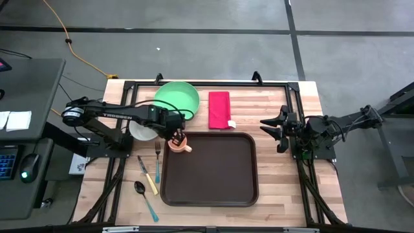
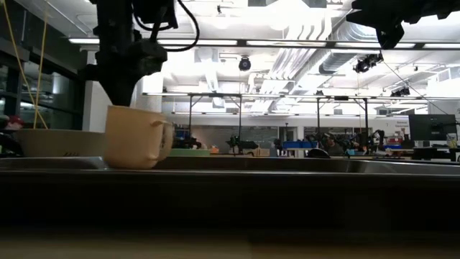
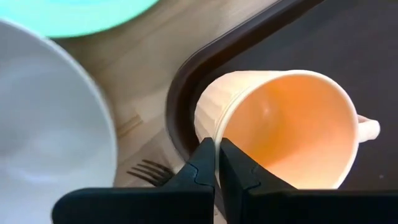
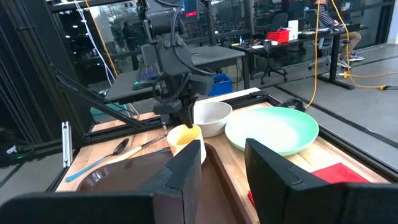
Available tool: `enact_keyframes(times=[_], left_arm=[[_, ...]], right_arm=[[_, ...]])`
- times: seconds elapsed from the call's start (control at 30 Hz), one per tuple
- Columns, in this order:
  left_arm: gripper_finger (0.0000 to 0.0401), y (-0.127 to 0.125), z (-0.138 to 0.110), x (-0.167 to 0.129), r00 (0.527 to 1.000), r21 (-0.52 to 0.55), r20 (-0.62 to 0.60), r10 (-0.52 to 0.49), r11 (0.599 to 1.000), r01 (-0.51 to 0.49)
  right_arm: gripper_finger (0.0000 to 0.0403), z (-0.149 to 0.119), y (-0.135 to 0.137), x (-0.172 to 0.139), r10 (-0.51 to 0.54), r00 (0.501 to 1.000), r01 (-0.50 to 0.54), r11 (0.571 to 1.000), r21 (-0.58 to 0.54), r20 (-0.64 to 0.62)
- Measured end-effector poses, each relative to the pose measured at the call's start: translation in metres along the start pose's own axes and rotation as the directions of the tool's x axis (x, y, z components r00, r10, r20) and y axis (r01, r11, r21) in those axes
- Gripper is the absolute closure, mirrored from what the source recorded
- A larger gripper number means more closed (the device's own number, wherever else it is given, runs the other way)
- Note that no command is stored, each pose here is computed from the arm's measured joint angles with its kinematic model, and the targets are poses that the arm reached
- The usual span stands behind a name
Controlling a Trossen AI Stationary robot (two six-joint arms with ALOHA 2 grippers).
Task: Set up tray
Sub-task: Put the orange mug on the black serving tray
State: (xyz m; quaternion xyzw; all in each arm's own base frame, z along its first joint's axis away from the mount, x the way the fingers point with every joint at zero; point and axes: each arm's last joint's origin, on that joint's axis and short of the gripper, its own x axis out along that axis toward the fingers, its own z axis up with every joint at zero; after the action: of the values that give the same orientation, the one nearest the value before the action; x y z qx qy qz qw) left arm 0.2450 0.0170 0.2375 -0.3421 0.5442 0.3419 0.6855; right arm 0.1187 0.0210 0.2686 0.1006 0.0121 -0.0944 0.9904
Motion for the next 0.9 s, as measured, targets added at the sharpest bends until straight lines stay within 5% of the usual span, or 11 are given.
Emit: enact_keyframes(times=[0.9], left_arm=[[0.0364,-0.0003,0.0011,0.0020,1.000,-0.035,0.020,0.020,0.999,-0.019]], right_arm=[[0.0300,-0.0001,0.0005,0.0000,0.016,1.000,-0.016,1.000,0.007,-0.004]])
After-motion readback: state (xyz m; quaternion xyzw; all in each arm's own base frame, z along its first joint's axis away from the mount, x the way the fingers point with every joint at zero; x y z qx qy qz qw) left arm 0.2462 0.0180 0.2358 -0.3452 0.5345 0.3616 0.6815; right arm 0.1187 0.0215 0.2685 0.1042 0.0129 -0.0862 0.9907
